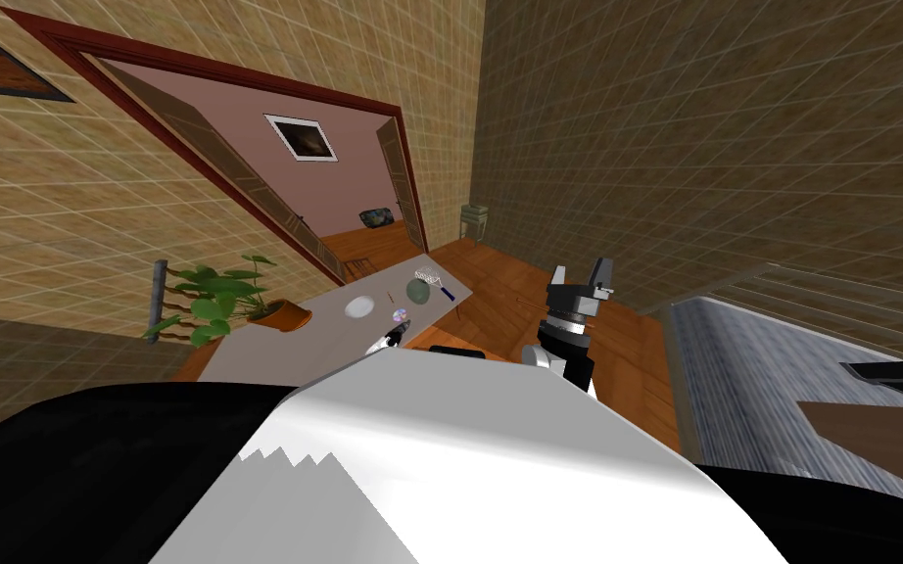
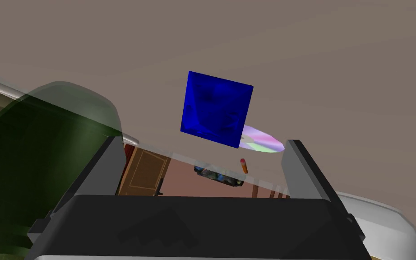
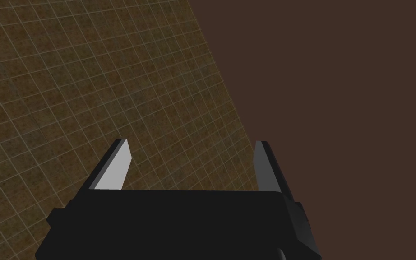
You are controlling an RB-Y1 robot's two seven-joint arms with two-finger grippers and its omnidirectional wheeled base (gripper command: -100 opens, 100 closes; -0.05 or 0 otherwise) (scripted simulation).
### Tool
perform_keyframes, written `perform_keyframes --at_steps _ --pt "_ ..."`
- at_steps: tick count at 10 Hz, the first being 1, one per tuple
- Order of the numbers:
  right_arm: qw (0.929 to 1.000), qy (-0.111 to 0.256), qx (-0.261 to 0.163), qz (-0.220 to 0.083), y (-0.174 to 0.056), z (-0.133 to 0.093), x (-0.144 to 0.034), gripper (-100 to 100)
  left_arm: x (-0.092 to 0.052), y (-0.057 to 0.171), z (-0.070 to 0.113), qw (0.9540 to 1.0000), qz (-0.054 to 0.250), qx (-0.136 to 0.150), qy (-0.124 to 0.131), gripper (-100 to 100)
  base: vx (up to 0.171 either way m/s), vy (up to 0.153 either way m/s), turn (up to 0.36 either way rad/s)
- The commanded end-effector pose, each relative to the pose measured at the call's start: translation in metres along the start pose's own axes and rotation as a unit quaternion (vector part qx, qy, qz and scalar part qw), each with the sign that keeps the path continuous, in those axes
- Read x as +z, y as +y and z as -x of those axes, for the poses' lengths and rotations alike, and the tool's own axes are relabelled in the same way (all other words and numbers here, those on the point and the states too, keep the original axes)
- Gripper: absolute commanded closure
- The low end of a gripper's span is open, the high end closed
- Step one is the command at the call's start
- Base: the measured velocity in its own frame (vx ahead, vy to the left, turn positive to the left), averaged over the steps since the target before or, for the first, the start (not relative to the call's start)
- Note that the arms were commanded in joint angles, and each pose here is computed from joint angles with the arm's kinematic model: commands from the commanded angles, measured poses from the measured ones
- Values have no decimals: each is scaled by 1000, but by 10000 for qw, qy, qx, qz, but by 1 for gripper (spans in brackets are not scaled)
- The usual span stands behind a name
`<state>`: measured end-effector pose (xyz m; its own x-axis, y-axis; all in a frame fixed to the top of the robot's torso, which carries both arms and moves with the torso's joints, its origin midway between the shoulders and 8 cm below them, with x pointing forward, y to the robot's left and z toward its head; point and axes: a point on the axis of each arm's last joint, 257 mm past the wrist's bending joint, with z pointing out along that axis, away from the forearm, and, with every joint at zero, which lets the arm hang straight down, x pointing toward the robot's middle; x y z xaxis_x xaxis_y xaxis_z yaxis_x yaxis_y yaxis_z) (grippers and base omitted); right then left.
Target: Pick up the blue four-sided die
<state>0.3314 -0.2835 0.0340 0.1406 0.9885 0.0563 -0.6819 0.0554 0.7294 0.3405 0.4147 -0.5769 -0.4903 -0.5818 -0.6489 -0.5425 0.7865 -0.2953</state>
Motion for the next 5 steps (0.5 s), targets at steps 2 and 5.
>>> perform_keyframes --at_steps 2,5 --pt "10000 0 0 0 0 0 0 0 0 3 -4 10000 33 20 43 -100 23 4 2" --pt "10000 0 -1 -1 0 0 0 0 -10 4 -27 9999 -66 125 95 -100 81 24 92"
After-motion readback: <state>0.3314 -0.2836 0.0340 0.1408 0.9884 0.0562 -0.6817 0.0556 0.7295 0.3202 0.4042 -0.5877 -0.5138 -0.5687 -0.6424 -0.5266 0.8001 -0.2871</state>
